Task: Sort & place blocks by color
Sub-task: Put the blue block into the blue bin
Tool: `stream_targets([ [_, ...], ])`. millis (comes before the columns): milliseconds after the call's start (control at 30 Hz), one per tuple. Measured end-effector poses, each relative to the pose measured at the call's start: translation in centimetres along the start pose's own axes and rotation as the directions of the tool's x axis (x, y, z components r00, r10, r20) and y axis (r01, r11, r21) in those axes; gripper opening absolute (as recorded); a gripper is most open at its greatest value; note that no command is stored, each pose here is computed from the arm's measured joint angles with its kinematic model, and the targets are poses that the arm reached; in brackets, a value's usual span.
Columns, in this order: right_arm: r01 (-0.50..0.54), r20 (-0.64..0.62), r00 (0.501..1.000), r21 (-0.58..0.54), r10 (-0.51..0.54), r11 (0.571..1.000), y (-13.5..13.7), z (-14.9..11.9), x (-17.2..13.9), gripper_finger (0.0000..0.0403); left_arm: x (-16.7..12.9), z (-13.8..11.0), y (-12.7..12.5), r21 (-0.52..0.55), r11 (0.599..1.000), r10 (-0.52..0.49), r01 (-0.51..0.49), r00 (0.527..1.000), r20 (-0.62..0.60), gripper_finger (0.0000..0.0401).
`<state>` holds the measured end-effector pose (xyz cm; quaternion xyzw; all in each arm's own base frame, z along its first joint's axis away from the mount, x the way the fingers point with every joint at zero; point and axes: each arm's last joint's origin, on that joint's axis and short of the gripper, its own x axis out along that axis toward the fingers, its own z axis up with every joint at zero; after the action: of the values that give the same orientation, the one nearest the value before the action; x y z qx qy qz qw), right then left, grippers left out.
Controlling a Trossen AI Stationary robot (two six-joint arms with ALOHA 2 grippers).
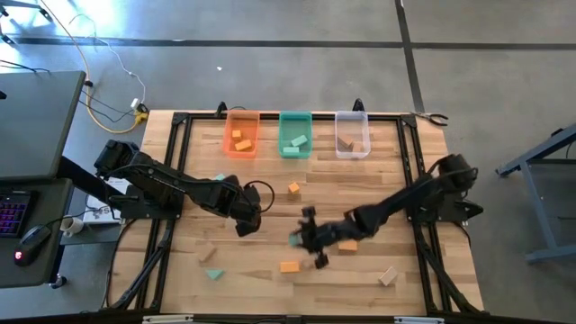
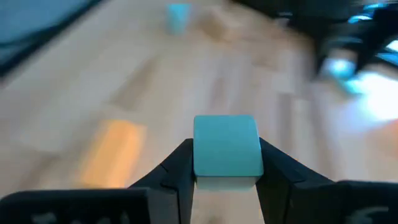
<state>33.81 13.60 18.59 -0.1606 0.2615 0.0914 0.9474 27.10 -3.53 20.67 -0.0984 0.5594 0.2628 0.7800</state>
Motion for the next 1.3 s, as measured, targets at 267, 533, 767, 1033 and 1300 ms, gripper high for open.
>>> stream_targets([
  [267,0.222,-0.022,0.975,-0.05,-0.223,0.974,-8.6,0.2,-1.6,0.0107,0.0,0.1,0.1,0.049,0.998,0.042,-0.044,0.999,0.034,0.0216],
  [533,0.371,-0.068,0.927,0.048,-0.368,0.927,-16.7,-2.3,-2.1,0.0107,0.0,0.7,-0.2,0.081,0.996,0.016,-0.024,0.995,0.096,0.0216],
  [767,0.47,-0.024,0.879,0.219,-0.477,0.855,-21.4,-3.5,-3.3,0.0107,-0.2,1.7,-1.0,0.059,0.997,-0.066,0.056,0.979,0.193,0.0216],
  [1033,0.555,-0.104,0.823,0.356,-0.559,0.751,-24.7,-6.0,-3.7,0.0107,-0.5,1.3,-2.0,0.043,0.983,-0.185,0.18,0.972,0.148,0.0216],
  [1300,0.568,-0.197,0.818,0.423,-0.541,0.706,-26.6,-9.7,-2.4,0.0107,-1.4,-2.3,-3.4,0.02,0.985,-0.173,0.174,0.984,-0.043,0.0216],
])
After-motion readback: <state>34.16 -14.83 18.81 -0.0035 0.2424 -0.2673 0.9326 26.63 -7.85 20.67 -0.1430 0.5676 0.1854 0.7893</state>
